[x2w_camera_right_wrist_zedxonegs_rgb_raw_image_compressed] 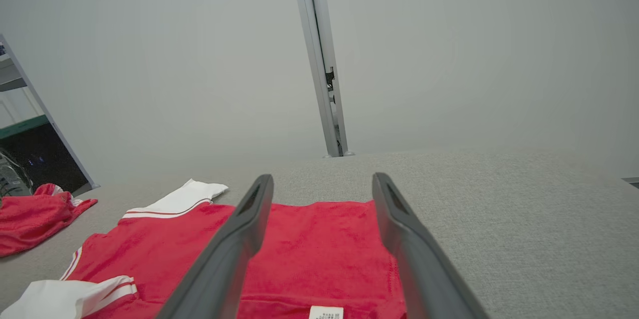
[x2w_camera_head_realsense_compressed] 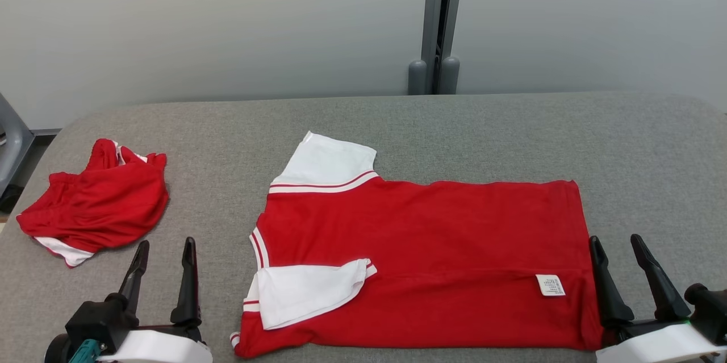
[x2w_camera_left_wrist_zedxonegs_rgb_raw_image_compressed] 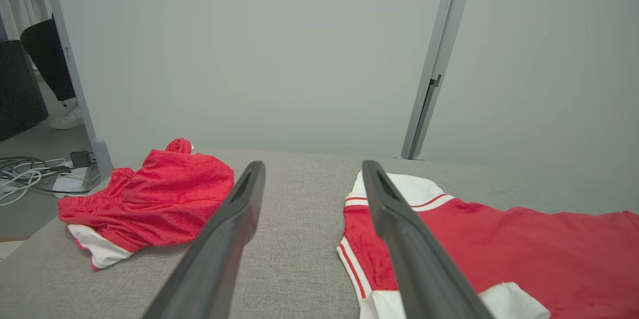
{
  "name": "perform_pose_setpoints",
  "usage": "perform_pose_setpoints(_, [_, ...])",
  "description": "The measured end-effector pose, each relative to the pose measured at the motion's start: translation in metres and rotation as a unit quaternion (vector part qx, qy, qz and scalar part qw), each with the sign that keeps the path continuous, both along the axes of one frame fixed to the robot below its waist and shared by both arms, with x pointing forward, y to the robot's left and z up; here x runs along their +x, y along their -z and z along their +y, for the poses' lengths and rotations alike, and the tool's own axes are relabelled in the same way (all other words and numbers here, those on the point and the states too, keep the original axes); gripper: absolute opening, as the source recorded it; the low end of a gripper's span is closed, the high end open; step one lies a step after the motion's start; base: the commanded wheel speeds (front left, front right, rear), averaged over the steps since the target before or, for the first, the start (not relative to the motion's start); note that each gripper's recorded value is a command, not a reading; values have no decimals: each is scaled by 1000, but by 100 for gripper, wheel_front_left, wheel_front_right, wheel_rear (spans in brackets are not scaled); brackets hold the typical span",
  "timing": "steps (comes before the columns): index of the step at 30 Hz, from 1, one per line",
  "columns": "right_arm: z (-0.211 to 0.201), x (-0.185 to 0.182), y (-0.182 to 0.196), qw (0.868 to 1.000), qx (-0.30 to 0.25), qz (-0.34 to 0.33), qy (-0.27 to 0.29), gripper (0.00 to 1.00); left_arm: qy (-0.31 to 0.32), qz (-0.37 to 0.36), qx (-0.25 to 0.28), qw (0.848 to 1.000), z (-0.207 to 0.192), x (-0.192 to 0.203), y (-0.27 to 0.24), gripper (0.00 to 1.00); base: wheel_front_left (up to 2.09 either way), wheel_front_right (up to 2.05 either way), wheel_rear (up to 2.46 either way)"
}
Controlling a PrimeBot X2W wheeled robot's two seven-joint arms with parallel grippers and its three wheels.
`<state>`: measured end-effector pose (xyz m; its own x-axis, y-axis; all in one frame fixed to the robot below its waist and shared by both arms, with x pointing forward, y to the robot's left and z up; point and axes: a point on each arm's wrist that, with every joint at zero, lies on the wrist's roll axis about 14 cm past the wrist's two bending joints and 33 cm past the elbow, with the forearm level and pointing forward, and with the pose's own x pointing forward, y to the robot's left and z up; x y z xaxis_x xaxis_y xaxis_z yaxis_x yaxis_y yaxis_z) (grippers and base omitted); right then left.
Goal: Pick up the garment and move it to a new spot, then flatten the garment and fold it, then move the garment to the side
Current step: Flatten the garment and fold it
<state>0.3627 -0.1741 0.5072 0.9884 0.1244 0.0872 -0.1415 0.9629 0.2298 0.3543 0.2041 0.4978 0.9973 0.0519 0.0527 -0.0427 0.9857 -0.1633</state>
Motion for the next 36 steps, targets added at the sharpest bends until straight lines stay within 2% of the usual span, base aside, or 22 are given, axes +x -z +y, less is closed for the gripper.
perform_pose_setpoints(5, [3, -5, -3, 1000, 3, -6, 3, 100, -2, -4, 20, 1000, 1, -1, -3, 100, 0, 0, 0])
perform_pose_setpoints(16, [3, -13, 11, 1000, 5, 15, 6, 100, -16, 34, 11, 999, 7, -20, 22, 100, 0, 0, 0])
perform_pose_setpoints(24, [2, -8, 17, 1000, -3, 25, 2, 100, -6, 46, 8, 999, 5, -16, 28, 100, 0, 0, 0])
perform_pose_setpoints(28, [-7, 10, 12, 1000, -9, 20, 6, 100, 17, 34, 24, 999, 1, 11, 14, 100, 0, 0, 0])
perform_pose_setpoints(36, [-31, 71, 8, 999, -21, 36, 19, 100, 94, 22, 58, 994, -24, 94, -15, 100, 0, 0, 0])
